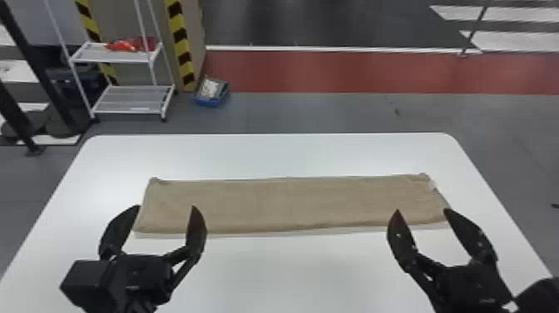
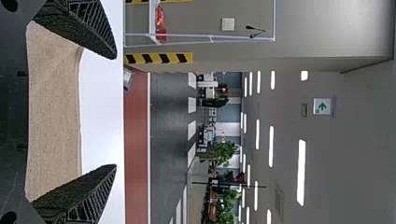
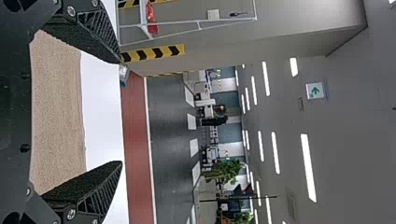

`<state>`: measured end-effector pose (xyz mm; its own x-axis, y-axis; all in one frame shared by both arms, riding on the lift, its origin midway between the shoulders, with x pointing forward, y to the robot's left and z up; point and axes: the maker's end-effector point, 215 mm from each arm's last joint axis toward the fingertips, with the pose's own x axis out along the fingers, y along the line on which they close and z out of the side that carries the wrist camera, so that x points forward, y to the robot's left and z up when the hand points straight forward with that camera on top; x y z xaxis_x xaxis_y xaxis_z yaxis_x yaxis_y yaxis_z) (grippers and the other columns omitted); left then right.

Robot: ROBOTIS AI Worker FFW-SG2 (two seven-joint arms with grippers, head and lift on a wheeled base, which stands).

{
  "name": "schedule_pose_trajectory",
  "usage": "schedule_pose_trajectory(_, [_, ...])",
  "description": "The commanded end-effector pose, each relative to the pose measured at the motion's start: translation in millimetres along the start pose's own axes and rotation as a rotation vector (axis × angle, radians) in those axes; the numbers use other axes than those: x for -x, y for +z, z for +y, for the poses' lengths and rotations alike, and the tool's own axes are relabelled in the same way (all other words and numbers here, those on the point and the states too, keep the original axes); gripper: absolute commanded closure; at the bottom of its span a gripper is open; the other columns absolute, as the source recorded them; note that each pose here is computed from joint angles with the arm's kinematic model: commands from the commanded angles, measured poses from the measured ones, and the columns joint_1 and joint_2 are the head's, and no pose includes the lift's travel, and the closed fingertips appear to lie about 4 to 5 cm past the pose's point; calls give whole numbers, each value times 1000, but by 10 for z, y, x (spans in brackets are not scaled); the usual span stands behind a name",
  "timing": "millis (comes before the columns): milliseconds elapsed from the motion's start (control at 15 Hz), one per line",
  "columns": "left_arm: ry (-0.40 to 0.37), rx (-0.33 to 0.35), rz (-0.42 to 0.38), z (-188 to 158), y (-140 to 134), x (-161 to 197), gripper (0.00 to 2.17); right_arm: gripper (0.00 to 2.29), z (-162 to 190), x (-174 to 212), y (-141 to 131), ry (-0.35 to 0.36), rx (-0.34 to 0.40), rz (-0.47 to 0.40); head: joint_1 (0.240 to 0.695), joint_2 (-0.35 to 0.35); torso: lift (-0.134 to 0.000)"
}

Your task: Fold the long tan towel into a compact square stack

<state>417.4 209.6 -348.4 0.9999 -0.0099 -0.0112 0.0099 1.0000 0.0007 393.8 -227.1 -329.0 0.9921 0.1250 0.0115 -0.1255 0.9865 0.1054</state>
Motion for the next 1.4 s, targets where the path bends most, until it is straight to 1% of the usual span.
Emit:
schedule_pose_trajectory(0, [0,-2,0,3,0,2,39,124,1,6,0,-1,-1,1,695,-25,-57])
schedule_pose_trajectory(667, [5,-1,-9,19,37,4,39,127,-23,9,-11,-4,-12,5,695,-25,-57])
schedule_pose_trajectory(867, [6,1,-7,24,28,5,39,127,-23,4,-5,-4,-11,3,695,-25,-57])
schedule_pose_trajectory(1000, [5,1,5,39,-34,-12,39,127,-24,5,-32,-4,-13,10,695,-24,-57])
schedule_pose_trajectory(1200, [21,-6,19,130,-150,-198,70,127,-18,-6,-116,-3,-8,29,695,-22,-57])
schedule_pose_trajectory(1333, [22,-15,54,192,-329,-444,90,127,-14,1,-197,-2,-6,45,695,-11,-57])
